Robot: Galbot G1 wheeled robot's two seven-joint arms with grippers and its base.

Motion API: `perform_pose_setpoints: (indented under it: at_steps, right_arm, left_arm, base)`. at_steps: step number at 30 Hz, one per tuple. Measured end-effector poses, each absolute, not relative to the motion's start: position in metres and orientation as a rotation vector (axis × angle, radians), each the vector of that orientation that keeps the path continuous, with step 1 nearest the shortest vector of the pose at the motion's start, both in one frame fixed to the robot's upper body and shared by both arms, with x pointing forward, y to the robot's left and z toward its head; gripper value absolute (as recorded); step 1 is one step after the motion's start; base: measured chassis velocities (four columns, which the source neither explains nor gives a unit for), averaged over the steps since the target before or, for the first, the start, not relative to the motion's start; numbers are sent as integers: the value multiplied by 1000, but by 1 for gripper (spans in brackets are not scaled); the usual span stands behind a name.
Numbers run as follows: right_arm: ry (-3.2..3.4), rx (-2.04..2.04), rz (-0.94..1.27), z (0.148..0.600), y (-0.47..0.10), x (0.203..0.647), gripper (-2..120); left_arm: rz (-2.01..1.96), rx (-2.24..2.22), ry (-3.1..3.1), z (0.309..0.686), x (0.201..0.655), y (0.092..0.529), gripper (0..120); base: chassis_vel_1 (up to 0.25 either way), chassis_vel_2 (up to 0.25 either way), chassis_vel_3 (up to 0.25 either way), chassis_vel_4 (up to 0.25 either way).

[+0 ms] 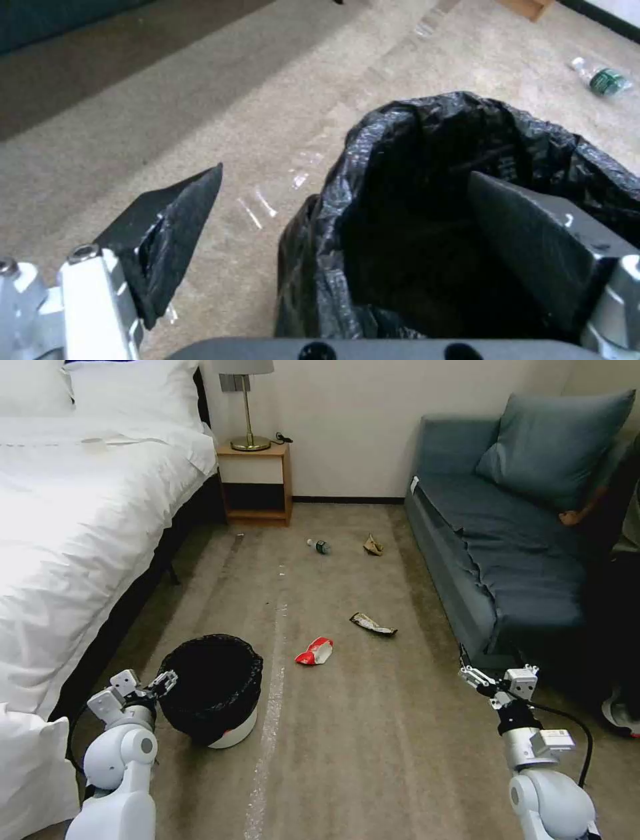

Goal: Pick up the trash bin, then pick up the garbage on the floor and place it into the trash bin.

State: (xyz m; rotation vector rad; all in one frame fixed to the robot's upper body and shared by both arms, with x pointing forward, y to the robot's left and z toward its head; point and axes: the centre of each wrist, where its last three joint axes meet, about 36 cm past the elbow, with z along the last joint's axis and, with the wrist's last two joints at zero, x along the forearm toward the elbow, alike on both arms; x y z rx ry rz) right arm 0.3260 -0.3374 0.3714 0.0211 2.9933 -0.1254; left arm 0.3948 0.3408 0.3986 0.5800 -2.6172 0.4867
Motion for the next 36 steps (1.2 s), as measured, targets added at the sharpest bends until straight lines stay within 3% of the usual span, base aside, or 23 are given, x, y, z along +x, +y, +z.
perform_pose_setpoints:
  at_steps: [6,9,13,22,31,34,36]
  right_arm:
    - [2996,18,-101,368,-331,324,100]
    - [2996,14,-100,368,-330,324,100]
    - [2992,14,-103,370,-331,324,100]
    - [2997,9,-98,367,-330,322,100]
    - [2994,17,-96,366,-332,324,100]
    - [2993,19,-90,362,-331,325,100]
    - [2993,18,-88,362,-331,326,100]
  left_arm:
    - [508,571,-2602,392,399,340,97]
    - [515,572,-2589,386,401,342,93]
    - [527,573,-2576,379,402,344,79]
    - [559,567,-2544,368,410,344,73]
    - [583,576,-2532,358,416,344,41]
    - [587,575,-2527,355,417,344,25]
    - [588,575,-2526,354,417,344,22]
  base:
    - [0,0,0,0]
    - [0,0,0,0]
    - [0,0,0,0]
    - [0,0,0,0]
    - [0,0,0,0]
    - [0,0,0,0]
    - [0,0,0,0]
